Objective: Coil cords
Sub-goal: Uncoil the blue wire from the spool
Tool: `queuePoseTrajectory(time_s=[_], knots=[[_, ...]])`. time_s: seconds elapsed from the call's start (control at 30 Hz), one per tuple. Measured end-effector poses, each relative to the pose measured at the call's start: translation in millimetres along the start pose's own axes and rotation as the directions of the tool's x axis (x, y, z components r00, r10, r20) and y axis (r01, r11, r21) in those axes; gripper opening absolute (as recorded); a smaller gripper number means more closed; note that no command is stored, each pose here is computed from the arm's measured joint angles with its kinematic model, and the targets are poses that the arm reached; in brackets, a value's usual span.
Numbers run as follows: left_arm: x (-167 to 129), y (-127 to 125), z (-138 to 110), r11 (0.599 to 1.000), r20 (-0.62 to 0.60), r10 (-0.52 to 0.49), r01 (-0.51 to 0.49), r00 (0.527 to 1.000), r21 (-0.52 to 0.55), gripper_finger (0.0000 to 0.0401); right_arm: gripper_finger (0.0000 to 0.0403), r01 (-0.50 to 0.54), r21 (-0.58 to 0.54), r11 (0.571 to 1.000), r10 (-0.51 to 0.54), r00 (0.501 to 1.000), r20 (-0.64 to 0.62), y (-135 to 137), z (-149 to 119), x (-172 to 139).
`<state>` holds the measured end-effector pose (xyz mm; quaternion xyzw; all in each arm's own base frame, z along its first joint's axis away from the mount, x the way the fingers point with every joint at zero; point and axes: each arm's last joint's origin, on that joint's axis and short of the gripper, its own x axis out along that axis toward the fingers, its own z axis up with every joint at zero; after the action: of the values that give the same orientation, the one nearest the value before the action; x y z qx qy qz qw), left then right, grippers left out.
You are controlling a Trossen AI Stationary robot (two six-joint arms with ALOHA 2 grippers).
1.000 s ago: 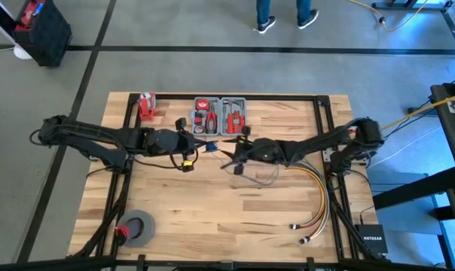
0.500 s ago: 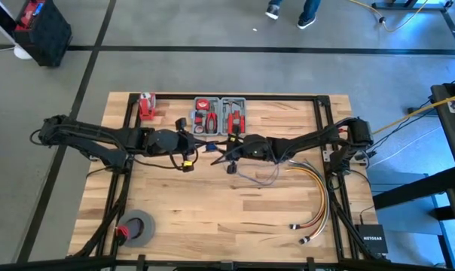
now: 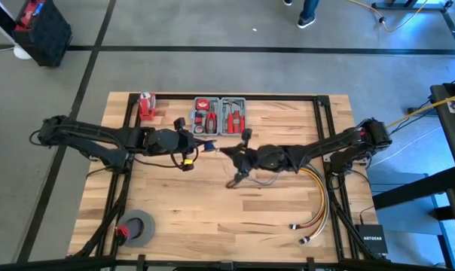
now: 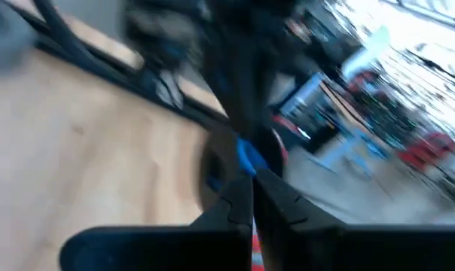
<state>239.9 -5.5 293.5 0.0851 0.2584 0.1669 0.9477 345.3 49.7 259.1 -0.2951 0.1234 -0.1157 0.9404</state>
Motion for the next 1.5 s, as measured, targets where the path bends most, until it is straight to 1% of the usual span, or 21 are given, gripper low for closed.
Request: queuePoseTrajectory(time_s=[0.13, 0.2, 0.27, 0.37, 0.43, 0.47, 0.57, 0.63, 0.7, 0.73, 0.83, 0.9, 1.0, 1.03, 1.1, 1.2, 1.23, 1.3, 1.37, 1.43, 1.5], knots=[[6, 5, 9, 0.999, 0.079, 0.028, -0.025, 0.997, -0.040, 0.0000, 0.0004, -0.103, 0.030, 0.994, 0.100, 0.990, 0.096, 8, 17, 4], [11, 5, 13, 0.998, 0.123, 0.041, -0.036, 0.992, -0.045, 0.0000, 0.0003, -0.144, 0.018, 0.989, 0.142, 0.986, 0.090, 16, 16, 11], [14, 5, 19, 0.997, 0.184, 0.054, -0.043, 0.982, -0.063, 0.0000, 0.0004, -0.171, -0.004, 0.985, 0.171, 0.985, 0.032, 24, 10, 17], [13, 5, 23, 0.997, 0.219, 0.061, -0.047, 0.974, -0.068, 0.0000, 0.0003, -0.161, -0.014, 0.987, 0.158, 0.981, -0.114, 30, -4, 19], [11, 3, 23, 0.998, 0.215, 0.049, -0.040, 0.975, -0.045, 0.0000, 0.0003, -0.131, -0.021, 0.991, 0.123, 0.967, -0.224, 32, -14, 17], [10, 1, 22, 0.999, 0.211, 0.041, -0.034, 0.977, -0.036, 0.0000, 0.0003, -0.098, -0.036, 0.995, 0.083, 0.955, -0.286, 33, -20, 15], [3, -4, 20, 1.000, 0.190, 0.007, -0.009, 0.982, 0.007, 0.0000, 0.0002, 0.036, -0.153, 0.988, -0.102, 0.889, -0.447, 29, -29, 4], [1, -7, 15, 0.999, 0.146, -0.012, 0.007, 0.989, 0.035, 0.0000, 0.0002, 0.149, -0.216, 0.965, -0.236, 0.853, -0.466, 19, -24, -6], [0, -8, 9, 0.999, 0.093, -0.023, 0.019, 0.995, 0.044, 0.0000, 0.0002, 0.205, -0.224, 0.953, -0.286, 0.853, -0.436, 10, -9, -17], [1, -8, 6, 0.999, 0.066, -0.023, 0.020, 0.998, 0.044, 0.0000, 0.0002, 0.217, -0.206, 0.954, -0.285, 0.868, -0.406, 5, 1, -22], [4, -3, 4, 1.000, 0.041, 0.000, -0.002, 0.999, 0.027, 0.0000, 0.0002, 0.198, -0.093, 0.976, -0.215, 0.941, -0.260, -4, 31, -32], [9, 3, 5, 1.000, 0.049, 0.025, -0.026, 0.998, 0.007, 0.0000, 0.0002, 0.114, -0.029, 0.993, -0.117, 0.986, -0.121, -5, 47, -33], [14, 14, 11, 0.993, 0.097, 0.109, -0.105, 0.989, -0.051, 0.0000, 0.0002, -0.058, -0.005, 0.998, 0.058, 0.998, 0.017, 5, 54, -27], [14, 18, 13, 0.986, 0.109, 0.155, -0.146, 0.982, -0.079, 0.0000, 0.0002, -0.100, -0.004, 0.995, 0.100, 0.995, 0.029, 9, 53, -24], [14, 23, 15, 0.966, 0.122, 0.244, -0.229, 0.962, -0.122, 0.0000, 0.0002, -0.145, -0.015, 0.989, 0.144, 0.989, -0.030, 20, 43, -18], [12, 25, 15, 0.942, 0.112, 0.325, -0.312, 0.939, -0.121, 0.0000, 0.0002, -0.188, -0.039, 0.981, 0.175, 0.959, -0.223, 35, 19, -13], [11, 24, 16, 0.942, 0.114, 0.329, -0.317, 0.938, -0.113, 0.0000, 0.0002, -0.184, -0.044, 0.982, 0.163, 0.940, -0.299, 39, 10, -13], [9, 21, 16, 0.946, 0.121, 0.318, -0.307, 0.940, -0.102, 0.0000, 0.0002, -0.125, -0.065, 0.990, 0.084, 0.895, -0.439, 42, -5, -16], [8, 15, 16, 0.958, 0.126, 0.286, -0.279, 0.950, -0.069, 0.0000, 0.0002, 0.011, -0.095, 0.995, -0.060, 0.846, -0.530, 39, -15, -22], [4, 8, 17, 0.976, 0.138, 0.217, -0.214, 0.966, -0.034, 0.0000, 0.0002, 0.125, -0.131, 0.983, -0.178, 0.792, -0.584, 32, -21, -30], [0, 1, 15, 0.994, 0.137, 0.105, -0.108, 0.985, 0.011, 0.0000, 0.0002, 0.211, -0.163, 0.964, -0.267, 0.750, -0.605, 22, -22, -41]])
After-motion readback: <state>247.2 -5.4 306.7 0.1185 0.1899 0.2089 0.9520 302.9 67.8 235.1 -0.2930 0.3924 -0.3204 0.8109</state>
